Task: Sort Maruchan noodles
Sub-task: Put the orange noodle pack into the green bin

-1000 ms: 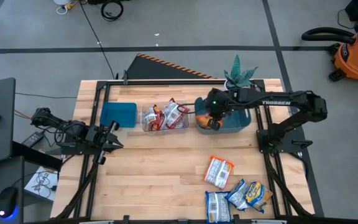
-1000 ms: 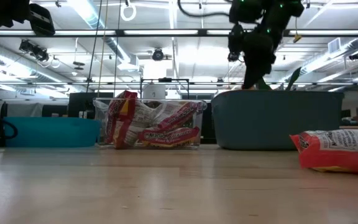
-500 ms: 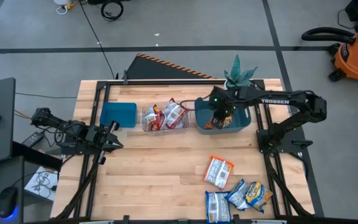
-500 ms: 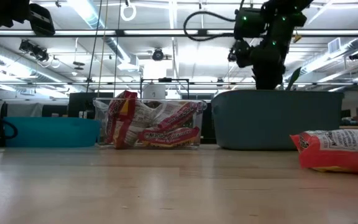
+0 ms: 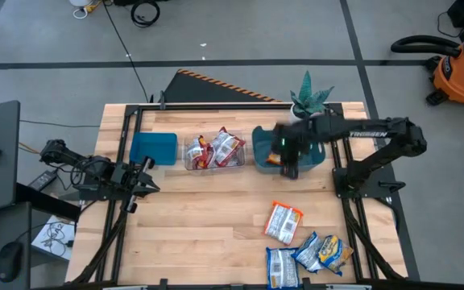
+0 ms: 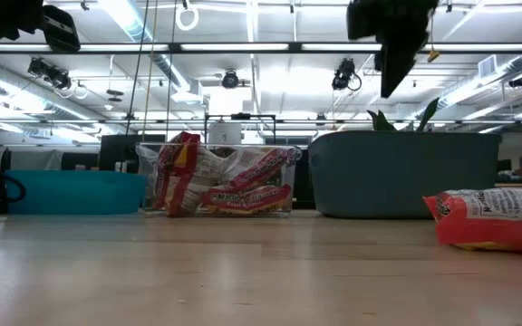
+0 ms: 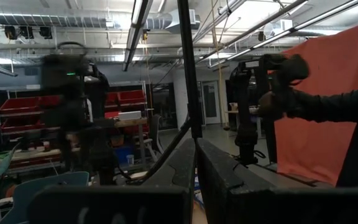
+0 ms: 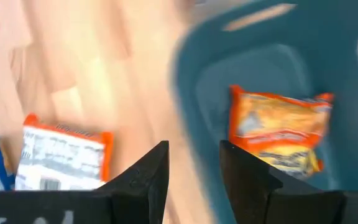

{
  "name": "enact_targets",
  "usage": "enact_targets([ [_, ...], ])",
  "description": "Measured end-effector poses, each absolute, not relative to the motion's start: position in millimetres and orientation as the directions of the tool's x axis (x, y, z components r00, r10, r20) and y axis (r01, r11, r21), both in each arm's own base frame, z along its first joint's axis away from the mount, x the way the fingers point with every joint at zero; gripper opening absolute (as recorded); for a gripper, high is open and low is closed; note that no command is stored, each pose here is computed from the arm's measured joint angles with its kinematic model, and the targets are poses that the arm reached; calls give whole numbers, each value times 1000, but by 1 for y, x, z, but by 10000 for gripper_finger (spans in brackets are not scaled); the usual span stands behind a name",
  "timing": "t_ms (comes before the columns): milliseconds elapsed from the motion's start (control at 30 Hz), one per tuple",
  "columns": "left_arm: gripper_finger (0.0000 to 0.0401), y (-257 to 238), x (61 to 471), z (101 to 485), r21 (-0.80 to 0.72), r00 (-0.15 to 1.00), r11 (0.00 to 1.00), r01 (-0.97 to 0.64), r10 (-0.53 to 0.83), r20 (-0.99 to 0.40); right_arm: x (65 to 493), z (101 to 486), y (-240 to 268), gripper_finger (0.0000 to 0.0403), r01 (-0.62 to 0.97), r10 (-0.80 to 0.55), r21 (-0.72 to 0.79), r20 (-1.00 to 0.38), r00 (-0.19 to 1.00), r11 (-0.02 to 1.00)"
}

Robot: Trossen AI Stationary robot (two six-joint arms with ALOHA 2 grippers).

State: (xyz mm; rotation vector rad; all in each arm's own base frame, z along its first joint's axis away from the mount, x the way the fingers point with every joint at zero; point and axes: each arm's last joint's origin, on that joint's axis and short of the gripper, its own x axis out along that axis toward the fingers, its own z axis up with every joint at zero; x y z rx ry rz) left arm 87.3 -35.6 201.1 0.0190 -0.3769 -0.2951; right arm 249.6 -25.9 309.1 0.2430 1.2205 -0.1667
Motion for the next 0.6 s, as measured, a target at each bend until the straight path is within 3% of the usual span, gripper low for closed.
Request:
enact_targets([
  [167, 23, -36, 87, 201, 73, 888, 957, 281, -288, 358, 265, 298, 30, 145, 145, 1, 53, -941, 338, 988],
  [300, 23, -36, 87, 201, 74, 888, 957, 281, -289, 358, 281, 271, 66, 145, 67, 2, 20, -965, 262, 998],
  [467, 23, -36, 88, 200, 74, 890, 957, 281, -289, 353, 300, 226, 82, 145, 172, -31, -13, -994, 107, 985],
  [600, 23, -36, 88, 200, 74, 890, 957, 281, -289, 352, 309, 211, 78, 146, 259, -34, -16, -997, 65, 966],
])
